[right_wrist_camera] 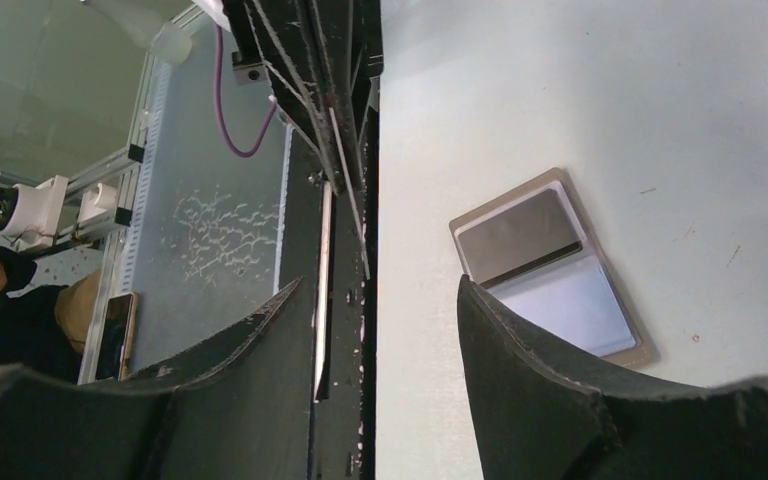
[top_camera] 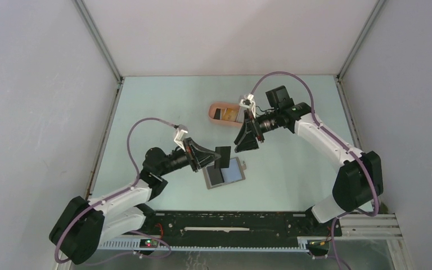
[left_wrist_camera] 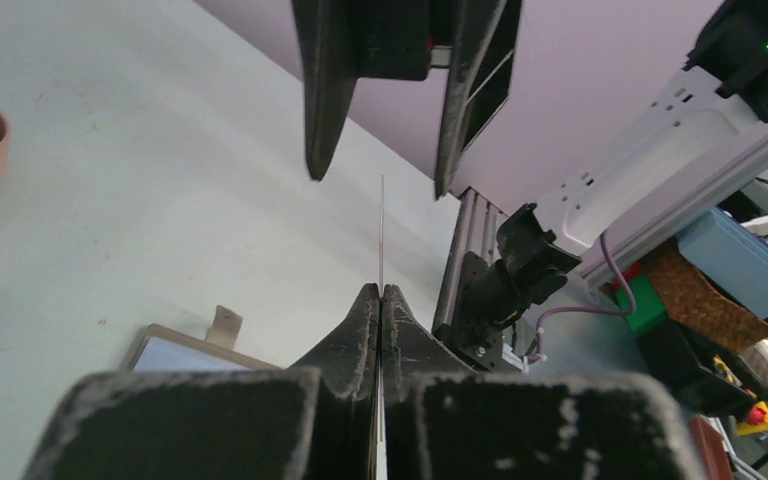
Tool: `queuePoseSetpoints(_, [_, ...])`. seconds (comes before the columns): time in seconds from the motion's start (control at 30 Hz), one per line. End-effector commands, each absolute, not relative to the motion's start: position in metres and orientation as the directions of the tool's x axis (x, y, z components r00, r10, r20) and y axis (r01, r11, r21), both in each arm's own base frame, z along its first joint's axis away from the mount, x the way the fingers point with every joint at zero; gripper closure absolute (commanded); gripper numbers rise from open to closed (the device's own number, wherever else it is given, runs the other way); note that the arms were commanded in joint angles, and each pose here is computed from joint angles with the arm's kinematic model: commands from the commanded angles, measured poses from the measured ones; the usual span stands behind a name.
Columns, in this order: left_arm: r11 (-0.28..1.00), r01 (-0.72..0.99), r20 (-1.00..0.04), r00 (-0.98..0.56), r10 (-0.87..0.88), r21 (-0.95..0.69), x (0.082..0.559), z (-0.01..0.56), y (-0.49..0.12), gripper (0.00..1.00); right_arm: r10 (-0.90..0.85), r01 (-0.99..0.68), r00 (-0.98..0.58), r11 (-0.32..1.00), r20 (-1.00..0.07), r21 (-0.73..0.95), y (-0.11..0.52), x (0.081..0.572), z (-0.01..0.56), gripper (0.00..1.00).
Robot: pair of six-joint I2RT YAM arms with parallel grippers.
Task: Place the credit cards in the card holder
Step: Pick up the credit card from the storage box.
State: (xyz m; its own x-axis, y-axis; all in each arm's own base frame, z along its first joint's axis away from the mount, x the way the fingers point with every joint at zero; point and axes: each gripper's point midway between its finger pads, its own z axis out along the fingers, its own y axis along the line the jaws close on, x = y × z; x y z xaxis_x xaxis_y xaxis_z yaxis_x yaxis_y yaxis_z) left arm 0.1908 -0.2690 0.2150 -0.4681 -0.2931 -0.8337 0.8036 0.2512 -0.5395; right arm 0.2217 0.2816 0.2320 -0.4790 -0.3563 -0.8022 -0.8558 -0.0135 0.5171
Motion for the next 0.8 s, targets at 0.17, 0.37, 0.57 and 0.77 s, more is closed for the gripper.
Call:
queuePoseSetpoints(0.17, [0.105,0.837,-0.810,-0.477,-0.341,-0.537,0.176,0.234,-0.278,1.00,-0.376,-0.849,-0.465,-0.067,-0.801,0.524,0.293,0.211,0.228,0.41])
queuePoseSetpoints(0.37, [0.103,0.819,-0.793,-0.505,-0.340,-0.565,0.180,0.227,-0.282,1.00,-0.369,-0.852,-0.450,-0.096,-0.813,0.515,0.294,0.204,0.235,0.49])
queuePoseSetpoints(0.57, [0.091,0.803,-0.777,-0.532,-0.337,-0.589,0.182,0.222,-0.285,0.97,-0.366,-0.832,-0.467,-0.127,-0.805,0.540,0.296,0.199,0.239,0.88])
queuePoseSetpoints(0.77, [0.086,0.778,-0.753,-0.564,-0.338,-0.622,0.182,0.214,-0.285,0.82,-0.361,-0.829,-0.466,-0.140,-0.808,0.541,0.296,0.197,0.244,1.00])
